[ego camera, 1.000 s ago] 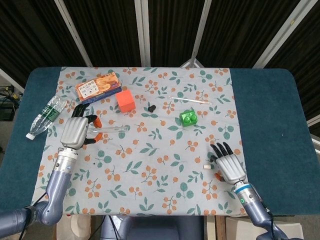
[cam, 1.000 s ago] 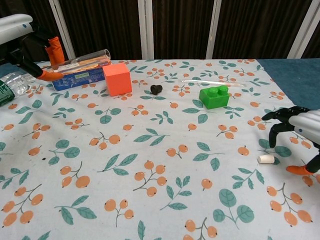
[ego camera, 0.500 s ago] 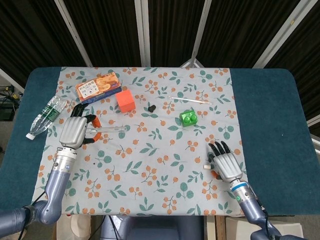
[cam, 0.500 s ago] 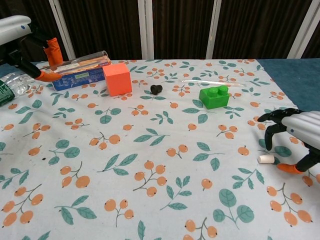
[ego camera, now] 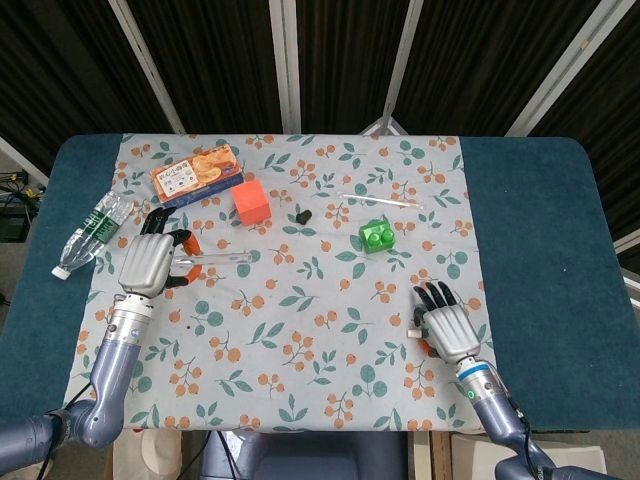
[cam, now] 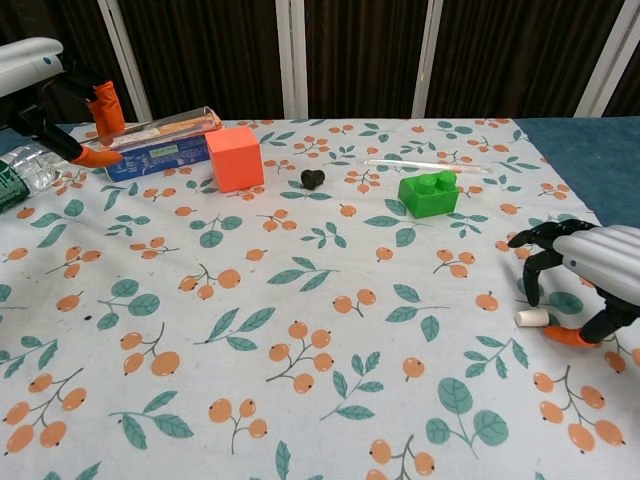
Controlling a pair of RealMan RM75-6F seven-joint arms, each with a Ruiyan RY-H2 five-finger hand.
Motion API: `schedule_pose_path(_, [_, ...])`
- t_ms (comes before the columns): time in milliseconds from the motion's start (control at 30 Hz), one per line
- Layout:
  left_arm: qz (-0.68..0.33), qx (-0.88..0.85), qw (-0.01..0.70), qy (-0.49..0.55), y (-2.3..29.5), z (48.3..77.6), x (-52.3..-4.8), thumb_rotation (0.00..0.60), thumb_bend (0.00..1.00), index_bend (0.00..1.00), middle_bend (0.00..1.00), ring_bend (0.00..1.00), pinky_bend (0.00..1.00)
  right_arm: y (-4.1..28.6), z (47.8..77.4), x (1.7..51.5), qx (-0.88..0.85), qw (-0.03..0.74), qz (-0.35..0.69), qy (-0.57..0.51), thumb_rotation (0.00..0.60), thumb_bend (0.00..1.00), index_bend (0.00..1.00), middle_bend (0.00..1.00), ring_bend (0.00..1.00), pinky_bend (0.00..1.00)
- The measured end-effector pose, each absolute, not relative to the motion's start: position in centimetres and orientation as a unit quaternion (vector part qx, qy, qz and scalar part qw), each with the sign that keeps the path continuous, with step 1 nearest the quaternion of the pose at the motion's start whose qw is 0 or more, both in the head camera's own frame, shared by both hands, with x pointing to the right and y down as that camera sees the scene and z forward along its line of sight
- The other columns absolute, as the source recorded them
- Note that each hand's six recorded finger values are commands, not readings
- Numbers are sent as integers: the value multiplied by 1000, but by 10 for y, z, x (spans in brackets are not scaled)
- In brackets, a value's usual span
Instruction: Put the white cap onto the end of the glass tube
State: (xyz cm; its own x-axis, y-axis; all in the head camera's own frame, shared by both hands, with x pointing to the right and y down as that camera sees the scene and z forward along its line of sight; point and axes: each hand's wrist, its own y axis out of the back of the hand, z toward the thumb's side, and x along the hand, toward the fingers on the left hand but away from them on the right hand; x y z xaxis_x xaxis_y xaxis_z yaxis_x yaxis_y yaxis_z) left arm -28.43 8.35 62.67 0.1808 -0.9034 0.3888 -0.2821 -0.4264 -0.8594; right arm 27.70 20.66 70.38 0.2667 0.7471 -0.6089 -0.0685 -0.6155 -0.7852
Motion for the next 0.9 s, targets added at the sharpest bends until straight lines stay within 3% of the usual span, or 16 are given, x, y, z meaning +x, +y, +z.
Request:
schedule_pose_path(200, [-479,-696,324,425,83,629,-284,600,678,592,529,86,0,209,706,276,-707,366,556,-239,600,431,587,169,17,0])
schedule_pose_path(567, [-477,-698,324,424,80,630,-278,600,678,593,529,86,0,201,699,275,-706,370,547,-258,600,441,590,169,17,0])
schedule_pose_path(900, [-464,-711,324,417,70,631,-243,600,678,593,529,86,0,158,662,280,-680,413,523,-307,600,440,590,169,17,0])
